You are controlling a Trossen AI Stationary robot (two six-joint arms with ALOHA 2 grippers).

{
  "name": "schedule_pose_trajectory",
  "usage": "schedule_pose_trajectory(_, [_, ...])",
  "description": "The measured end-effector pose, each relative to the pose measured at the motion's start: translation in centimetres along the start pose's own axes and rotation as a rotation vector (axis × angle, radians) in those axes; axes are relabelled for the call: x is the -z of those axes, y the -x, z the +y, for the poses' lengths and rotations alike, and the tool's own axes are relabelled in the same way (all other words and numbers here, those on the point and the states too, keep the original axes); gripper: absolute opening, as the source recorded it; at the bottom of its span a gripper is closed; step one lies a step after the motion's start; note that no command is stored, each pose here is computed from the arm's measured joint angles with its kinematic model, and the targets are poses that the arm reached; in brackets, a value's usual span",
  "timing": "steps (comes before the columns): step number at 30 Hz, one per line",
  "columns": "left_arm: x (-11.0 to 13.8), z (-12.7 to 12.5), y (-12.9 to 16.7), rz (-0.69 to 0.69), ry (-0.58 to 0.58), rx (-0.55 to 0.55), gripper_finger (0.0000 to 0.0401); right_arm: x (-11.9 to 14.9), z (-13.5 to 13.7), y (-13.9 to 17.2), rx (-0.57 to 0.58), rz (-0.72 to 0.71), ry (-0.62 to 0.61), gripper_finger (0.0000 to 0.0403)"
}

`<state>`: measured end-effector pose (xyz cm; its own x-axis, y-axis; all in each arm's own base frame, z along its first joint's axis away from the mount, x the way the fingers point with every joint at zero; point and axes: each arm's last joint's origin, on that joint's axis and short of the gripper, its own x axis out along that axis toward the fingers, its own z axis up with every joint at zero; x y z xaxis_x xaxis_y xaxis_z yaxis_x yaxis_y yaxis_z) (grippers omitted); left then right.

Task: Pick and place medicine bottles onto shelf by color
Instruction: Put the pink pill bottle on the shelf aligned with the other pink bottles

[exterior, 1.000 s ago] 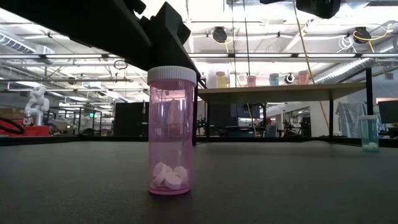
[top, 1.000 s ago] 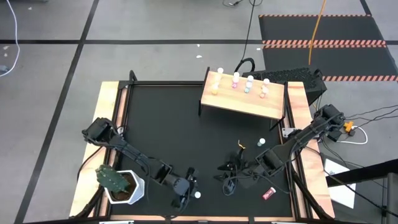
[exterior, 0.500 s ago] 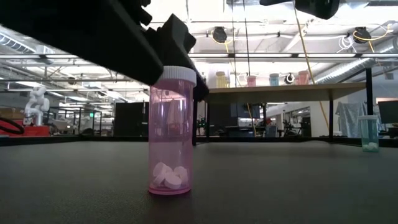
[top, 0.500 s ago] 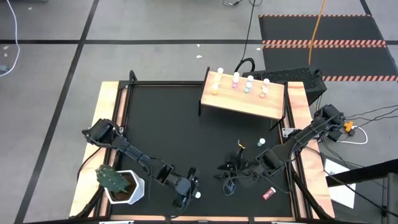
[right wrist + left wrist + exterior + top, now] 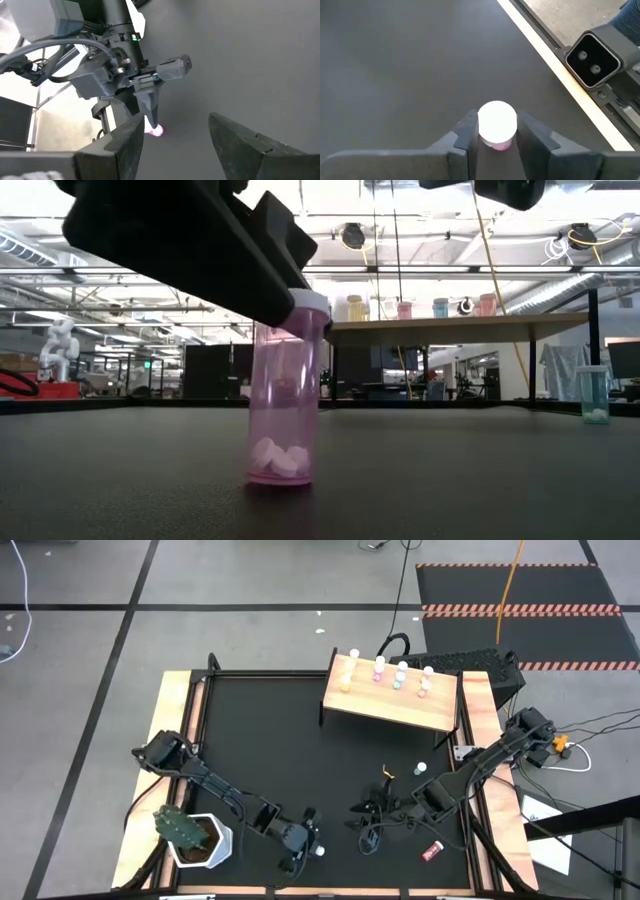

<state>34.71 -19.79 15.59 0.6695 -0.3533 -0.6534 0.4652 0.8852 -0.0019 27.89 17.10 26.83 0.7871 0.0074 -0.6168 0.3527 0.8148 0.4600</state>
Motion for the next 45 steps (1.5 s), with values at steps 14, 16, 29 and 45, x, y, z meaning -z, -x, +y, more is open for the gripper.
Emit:
schedule_pose_trajectory(14, [-1.8, 5.8, 3.5, -0.042, 0.129, -0.112, 0.0110, -2.8, -2.5, 8.3, 0.088, -0.189, -0.066, 0.0215])
schedule_pose_trajectory(16, [-2.4, 7.6, 4.6, -0.075, 0.161, -0.148, 0.0105, -3.2, -3.1, 9.6, 0.088, -0.206, -0.071, 0.0215])
schedule_pose_trajectory(29, [-8.3, 21.0, 12.3, -0.164, 0.234, -0.437, 0.0114, -4.6, -7.4, 15.2, 0.200, -0.260, 0.018, 0.0215])
schedule_pose_trajectory(45, [-9.3, 36.1, 15.6, -0.239, 0.328, -0.664, 0.0117, -6.6, -12.0, 20.2, 0.252, -0.382, 0.069, 0.0215])
